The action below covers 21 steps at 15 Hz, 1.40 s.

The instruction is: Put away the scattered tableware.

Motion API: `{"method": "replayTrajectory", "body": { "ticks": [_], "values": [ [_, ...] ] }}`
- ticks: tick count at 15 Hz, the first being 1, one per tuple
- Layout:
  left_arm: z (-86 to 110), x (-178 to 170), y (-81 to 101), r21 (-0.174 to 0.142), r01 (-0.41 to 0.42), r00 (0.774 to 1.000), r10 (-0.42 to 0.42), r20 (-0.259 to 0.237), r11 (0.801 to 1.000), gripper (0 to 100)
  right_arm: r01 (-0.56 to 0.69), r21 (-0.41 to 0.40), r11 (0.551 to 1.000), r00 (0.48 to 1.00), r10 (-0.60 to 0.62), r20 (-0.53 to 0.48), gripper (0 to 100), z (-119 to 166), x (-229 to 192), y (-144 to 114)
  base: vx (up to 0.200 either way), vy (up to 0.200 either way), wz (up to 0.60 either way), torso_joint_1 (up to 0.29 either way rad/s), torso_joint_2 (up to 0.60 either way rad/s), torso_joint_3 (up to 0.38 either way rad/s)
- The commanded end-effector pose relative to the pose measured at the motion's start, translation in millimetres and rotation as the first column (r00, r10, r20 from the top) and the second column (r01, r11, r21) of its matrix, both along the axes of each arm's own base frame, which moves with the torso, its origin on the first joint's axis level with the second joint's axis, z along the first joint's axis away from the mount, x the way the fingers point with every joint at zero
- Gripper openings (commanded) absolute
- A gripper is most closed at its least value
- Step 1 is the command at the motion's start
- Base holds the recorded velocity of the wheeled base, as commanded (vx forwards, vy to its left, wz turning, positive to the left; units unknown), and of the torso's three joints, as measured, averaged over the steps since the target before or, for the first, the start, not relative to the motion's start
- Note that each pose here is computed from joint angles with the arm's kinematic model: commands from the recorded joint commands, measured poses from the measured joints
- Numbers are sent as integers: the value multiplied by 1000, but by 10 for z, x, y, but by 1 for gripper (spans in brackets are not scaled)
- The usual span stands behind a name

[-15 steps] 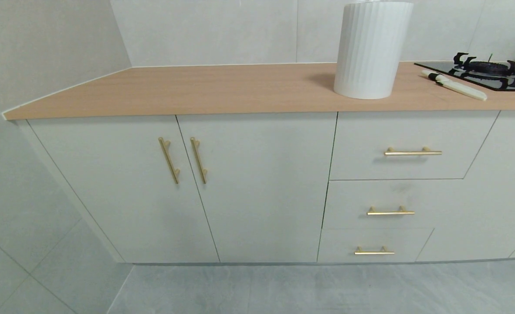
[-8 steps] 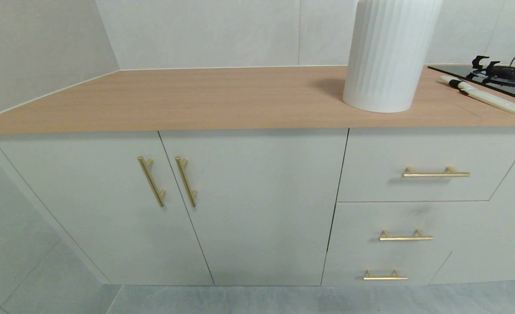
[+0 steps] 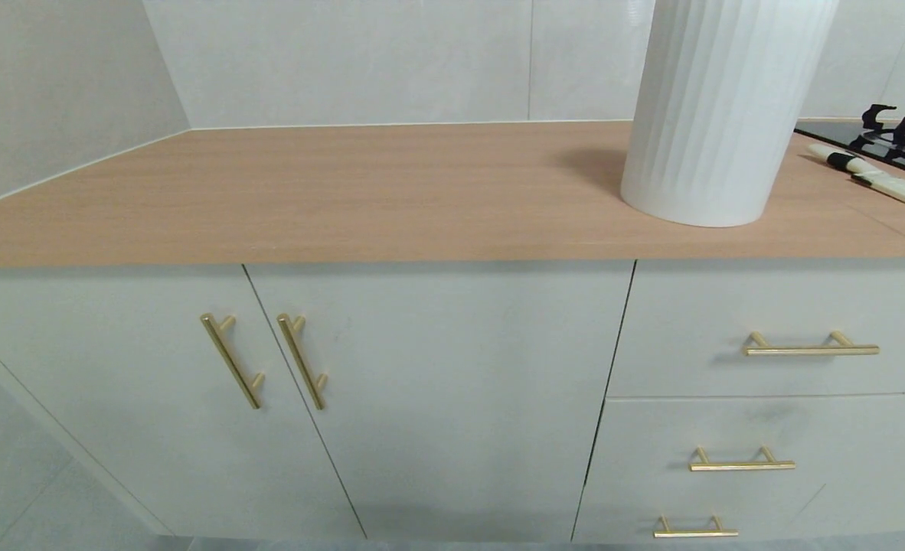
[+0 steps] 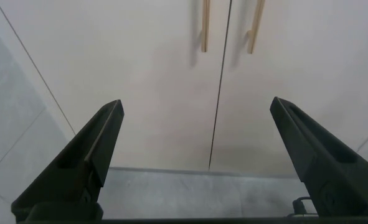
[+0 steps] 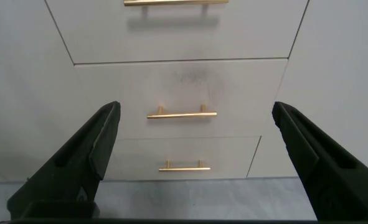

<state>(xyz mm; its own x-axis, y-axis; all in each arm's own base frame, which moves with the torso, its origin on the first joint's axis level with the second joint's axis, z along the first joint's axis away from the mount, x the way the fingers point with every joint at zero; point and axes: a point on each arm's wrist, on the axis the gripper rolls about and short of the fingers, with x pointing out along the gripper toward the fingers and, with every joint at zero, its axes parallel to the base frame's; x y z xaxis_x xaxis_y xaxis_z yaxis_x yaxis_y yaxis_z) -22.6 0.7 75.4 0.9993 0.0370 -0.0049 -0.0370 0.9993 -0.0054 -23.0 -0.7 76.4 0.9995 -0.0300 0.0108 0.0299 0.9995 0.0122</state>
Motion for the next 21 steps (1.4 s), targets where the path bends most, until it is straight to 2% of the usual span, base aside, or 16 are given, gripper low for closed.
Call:
{"method": "replayTrajectory", "body": {
  "ticks": [1,3,18,21],
  "values": [
    [0,0,0,1,-1,1000,1,0,1000,100,1,0,1000,1000,-1,-2,100,1,1,0,0,0,0,0,0,0],
    [0,0,0,4,-1,1000,1,0,1000,100,-1,0,1000,1000,1,-2,100,1,1,0,0,0,0,0,0,0],
    [0,0,0,2,-1,1000,1,0,1000,100,-1,6,1000,1000,1,-1,100,1,1,0,0,-200,0,4,2,3],
    [0,0,0,-1,-1,1000,1,0,1000,100,-1,6,1000,1000,1,-1,100,1,1,0,0,0,0,0,0,0]
  ]
}}
